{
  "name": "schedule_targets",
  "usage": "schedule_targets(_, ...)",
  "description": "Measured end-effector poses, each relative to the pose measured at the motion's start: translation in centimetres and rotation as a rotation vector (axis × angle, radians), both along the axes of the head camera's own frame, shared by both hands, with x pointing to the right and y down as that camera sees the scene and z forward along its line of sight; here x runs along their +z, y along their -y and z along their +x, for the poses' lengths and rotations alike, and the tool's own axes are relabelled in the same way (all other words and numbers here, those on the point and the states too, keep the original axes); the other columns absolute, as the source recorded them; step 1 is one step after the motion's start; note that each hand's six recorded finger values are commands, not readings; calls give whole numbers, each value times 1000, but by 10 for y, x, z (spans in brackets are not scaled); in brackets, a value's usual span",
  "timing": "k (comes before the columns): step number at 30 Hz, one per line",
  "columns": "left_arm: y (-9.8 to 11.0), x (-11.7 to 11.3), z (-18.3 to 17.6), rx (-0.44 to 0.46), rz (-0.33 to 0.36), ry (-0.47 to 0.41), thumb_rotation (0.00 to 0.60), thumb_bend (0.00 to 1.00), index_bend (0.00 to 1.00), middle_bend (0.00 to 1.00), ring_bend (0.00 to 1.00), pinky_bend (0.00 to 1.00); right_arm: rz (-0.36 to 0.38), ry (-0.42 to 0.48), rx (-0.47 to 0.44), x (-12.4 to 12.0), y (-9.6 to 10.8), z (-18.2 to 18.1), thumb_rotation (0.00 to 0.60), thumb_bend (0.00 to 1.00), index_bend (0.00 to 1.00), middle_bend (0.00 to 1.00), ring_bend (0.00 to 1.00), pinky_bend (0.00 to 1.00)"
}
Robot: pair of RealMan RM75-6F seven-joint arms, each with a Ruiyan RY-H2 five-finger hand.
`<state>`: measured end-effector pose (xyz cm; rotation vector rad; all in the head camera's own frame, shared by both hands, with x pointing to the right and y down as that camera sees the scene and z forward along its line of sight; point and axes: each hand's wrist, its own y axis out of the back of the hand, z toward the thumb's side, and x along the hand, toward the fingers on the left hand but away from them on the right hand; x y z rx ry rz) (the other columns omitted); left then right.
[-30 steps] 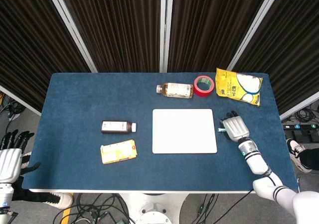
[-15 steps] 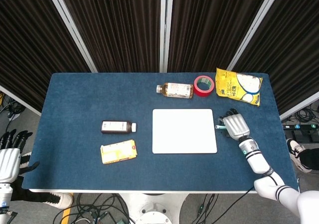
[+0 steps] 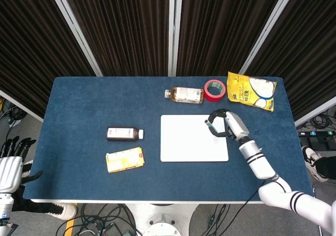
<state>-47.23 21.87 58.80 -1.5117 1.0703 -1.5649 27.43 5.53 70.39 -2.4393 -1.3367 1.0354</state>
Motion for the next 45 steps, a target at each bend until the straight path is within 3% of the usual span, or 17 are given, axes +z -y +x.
schedule_targets(8,0,1,-1,2,-2,-7,600,70,182,136,16,16,-108,207,129,35,-13,-50,600,527,544,559,273,176)
schedule_targets(17,2,3,-1,2,-7,-16,600,70,182,136,16,16,-132,350,332,56,-20,-68,600,551,547,560,279,176)
schedule_targets(23,0,4,-3,-5,-10,-21,600,70,182,137,16,16,-112,345,376,67,-27,-72,600,552,547,560,278,176)
schedule_targets(45,-6,12,-11,-23,-34,-30,600,70,182,136,17,16,-123,280,363,90,-27,-94,600,553,547,555,279,175)
